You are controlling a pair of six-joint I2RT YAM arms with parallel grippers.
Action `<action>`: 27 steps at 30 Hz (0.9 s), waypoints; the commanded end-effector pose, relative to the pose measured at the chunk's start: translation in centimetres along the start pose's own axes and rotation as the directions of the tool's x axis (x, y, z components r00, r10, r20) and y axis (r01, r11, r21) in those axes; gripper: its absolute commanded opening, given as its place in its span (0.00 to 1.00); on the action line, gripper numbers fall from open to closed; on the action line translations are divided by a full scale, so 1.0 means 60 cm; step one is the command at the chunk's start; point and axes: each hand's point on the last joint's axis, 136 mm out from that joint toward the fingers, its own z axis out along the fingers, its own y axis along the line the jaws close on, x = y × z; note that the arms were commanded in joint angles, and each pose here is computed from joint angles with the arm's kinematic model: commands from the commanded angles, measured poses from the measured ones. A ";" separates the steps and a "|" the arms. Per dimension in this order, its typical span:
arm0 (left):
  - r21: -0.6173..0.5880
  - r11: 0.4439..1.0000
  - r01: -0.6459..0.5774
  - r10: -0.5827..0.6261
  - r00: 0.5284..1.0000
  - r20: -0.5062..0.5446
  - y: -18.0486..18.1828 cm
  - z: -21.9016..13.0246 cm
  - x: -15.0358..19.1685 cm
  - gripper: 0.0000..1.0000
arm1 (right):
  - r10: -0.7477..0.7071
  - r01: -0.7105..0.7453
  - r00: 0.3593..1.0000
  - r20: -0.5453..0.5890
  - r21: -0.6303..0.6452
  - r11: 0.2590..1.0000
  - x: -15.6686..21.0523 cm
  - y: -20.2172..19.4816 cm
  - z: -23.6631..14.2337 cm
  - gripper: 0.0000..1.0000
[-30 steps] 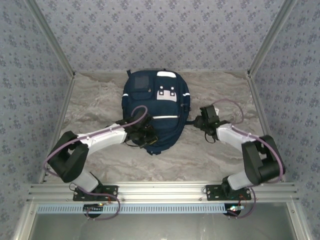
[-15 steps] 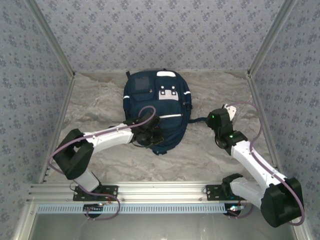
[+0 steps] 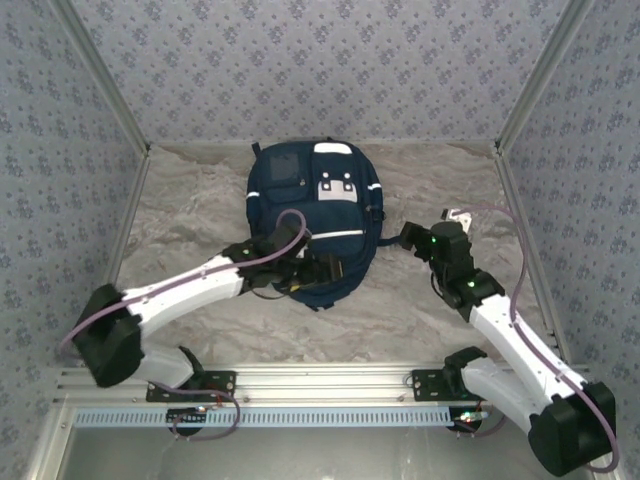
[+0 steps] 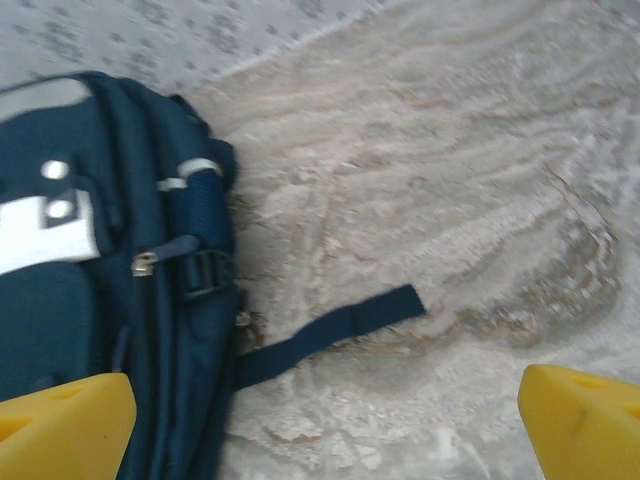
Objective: Pack books, pencil case, and school supplies into a backpack
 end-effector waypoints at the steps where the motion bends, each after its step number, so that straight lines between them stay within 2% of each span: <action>1: 0.071 0.970 -0.234 0.221 0.964 0.151 -0.035 -0.078 -0.046 0.98 | -0.053 0.059 0.998 0.045 -0.137 0.989 -0.023 0.040 -0.029 1.00; 2: 0.053 0.966 -0.252 0.236 0.949 0.208 -0.031 -0.103 -0.064 0.98 | -0.062 0.071 0.996 0.062 -0.155 0.985 -0.027 0.044 -0.036 1.00; 4: -0.099 0.960 -0.261 0.279 0.904 0.325 0.006 -0.150 -0.102 0.98 | -0.077 0.090 0.993 0.093 -0.148 0.985 -0.032 0.039 -0.044 1.00; 6: -0.353 0.909 -0.222 0.372 0.815 0.445 0.070 -0.204 -0.143 0.98 | -0.093 0.102 0.991 0.093 -0.101 0.990 -0.027 0.022 -0.044 1.00; 8: -0.538 0.823 -0.184 0.491 0.707 0.509 0.123 -0.236 -0.170 0.98 | -0.165 0.175 0.979 0.116 -0.073 0.982 -0.028 0.016 -0.040 1.00; 10: -0.602 0.782 -0.164 0.552 0.631 0.545 0.158 -0.239 -0.182 0.98 | -0.225 0.237 0.962 0.153 -0.064 0.969 -0.025 0.013 -0.031 1.00; 13: -0.576 0.777 -0.253 0.603 0.562 0.567 0.191 -0.212 -0.184 0.98 | -0.339 0.371 0.905 0.256 -0.088 0.925 -0.022 0.028 -0.020 1.00; 16: -0.631 0.767 -0.116 0.571 0.571 0.590 0.285 -0.213 -0.182 0.98 | -0.421 0.440 0.861 0.286 -0.004 0.898 0.001 0.003 0.004 1.00; 19: -0.676 0.734 -0.070 0.582 0.577 0.573 0.351 -0.217 -0.171 0.98 | -0.513 0.503 0.799 0.315 0.118 0.856 0.011 -0.036 0.017 1.00; 21: -0.687 0.727 -0.025 0.574 0.572 0.586 0.378 -0.224 -0.167 0.98 | -0.494 0.460 0.824 0.278 0.181 0.869 0.014 -0.065 0.030 1.00; 23: -0.663 0.748 -0.024 0.551 0.580 0.600 0.387 -0.219 -0.169 0.98 | -0.500 0.442 0.833 0.236 0.258 0.859 0.018 -0.089 0.046 1.00; 25: -0.704 0.709 -0.041 0.571 0.620 0.538 0.409 -0.205 -0.173 0.98 | -0.521 0.446 0.830 0.199 0.325 0.834 0.028 -0.112 0.062 1.00; 27: -0.708 0.706 0.024 0.507 0.681 0.529 0.457 -0.190 -0.168 0.98 | -0.493 0.406 0.848 0.194 0.361 0.840 0.038 -0.137 0.074 1.00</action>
